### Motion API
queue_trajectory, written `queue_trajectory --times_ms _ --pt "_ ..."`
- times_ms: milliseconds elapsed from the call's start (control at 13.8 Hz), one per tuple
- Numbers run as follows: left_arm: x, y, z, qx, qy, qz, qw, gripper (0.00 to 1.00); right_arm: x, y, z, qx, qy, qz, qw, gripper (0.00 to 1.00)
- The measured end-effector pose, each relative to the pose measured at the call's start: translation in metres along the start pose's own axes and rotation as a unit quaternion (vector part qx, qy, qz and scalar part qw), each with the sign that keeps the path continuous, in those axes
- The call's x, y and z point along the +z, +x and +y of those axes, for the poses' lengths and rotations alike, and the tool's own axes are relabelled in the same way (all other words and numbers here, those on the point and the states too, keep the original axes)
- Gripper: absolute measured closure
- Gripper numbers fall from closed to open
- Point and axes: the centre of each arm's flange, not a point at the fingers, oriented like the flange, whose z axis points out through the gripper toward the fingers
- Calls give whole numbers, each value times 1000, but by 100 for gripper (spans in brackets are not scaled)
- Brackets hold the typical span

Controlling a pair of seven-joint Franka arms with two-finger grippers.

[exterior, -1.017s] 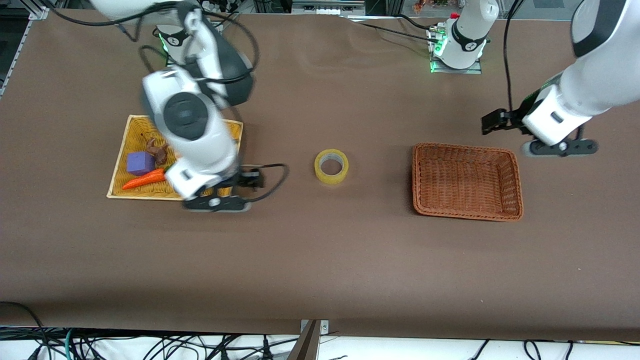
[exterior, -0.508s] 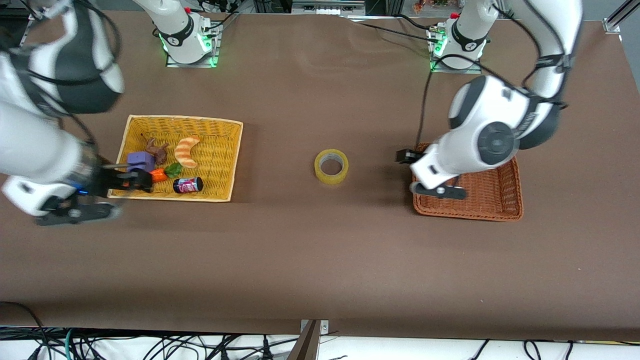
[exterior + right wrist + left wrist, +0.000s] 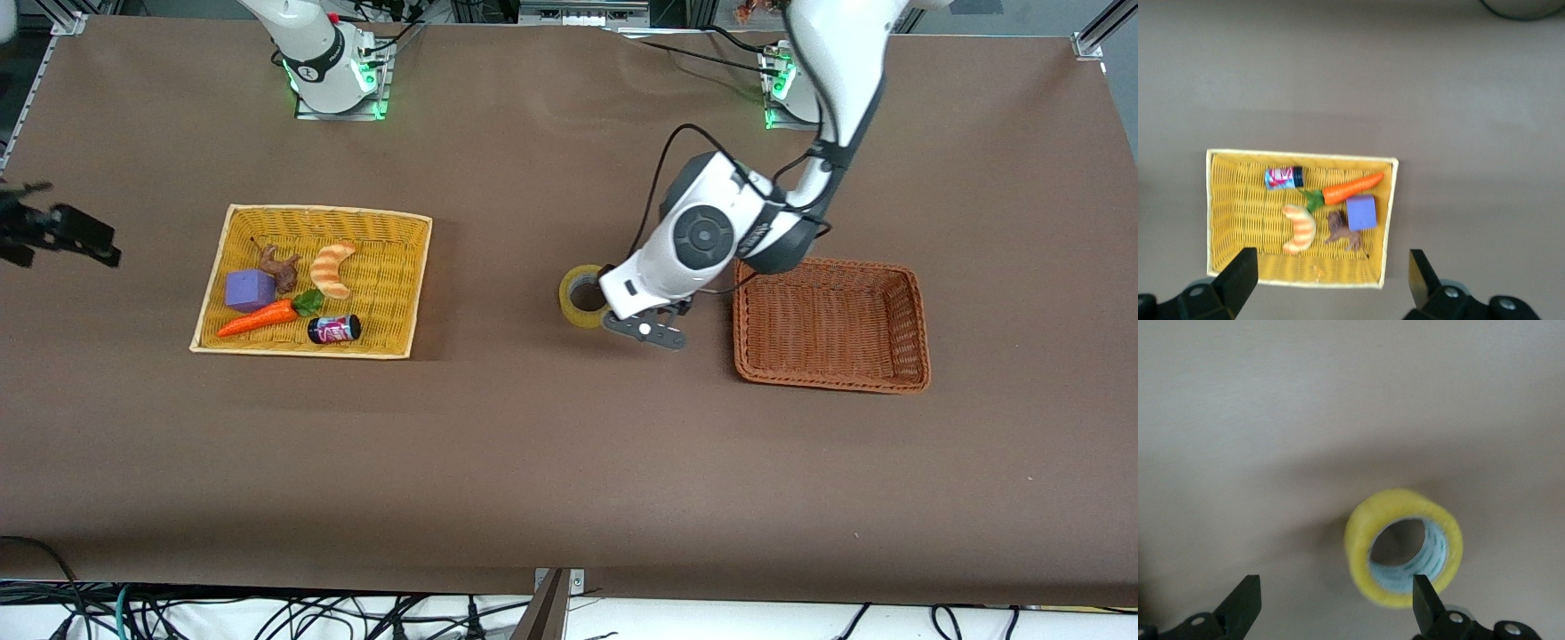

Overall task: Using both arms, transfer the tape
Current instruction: 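Grasp the tape roll with the left gripper while the right gripper withdraws, then carry the tape roll with the left gripper into the brown basket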

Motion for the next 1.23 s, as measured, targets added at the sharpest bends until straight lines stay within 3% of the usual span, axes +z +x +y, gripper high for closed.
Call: queue_trajectory --times_ms 291,508,654,1017,1162,1235 --pt "65 -2 3 3 5 -20 1000 0 1 -34 13 6 2 -3 1000 0" --pt "98 -15 21 19 13 -40 999 0 13 -30 7 -1 3 -11 1000 0" --pt "105 -14 22 37 26 -31 999 4 19 -25 4 -5 3 -13 1000 0" --pt "96 -5 18 42 33 -14 998 59 25 -21 2 -7 3 -16 1000 0" --pt "91 -3 16 41 36 -13 998 78 26 -20 2 -7 3 -16 1000 0" --pt "87 -2 13 39 38 -14 998 78 27 -19 2 -7 3 -17 1000 0"
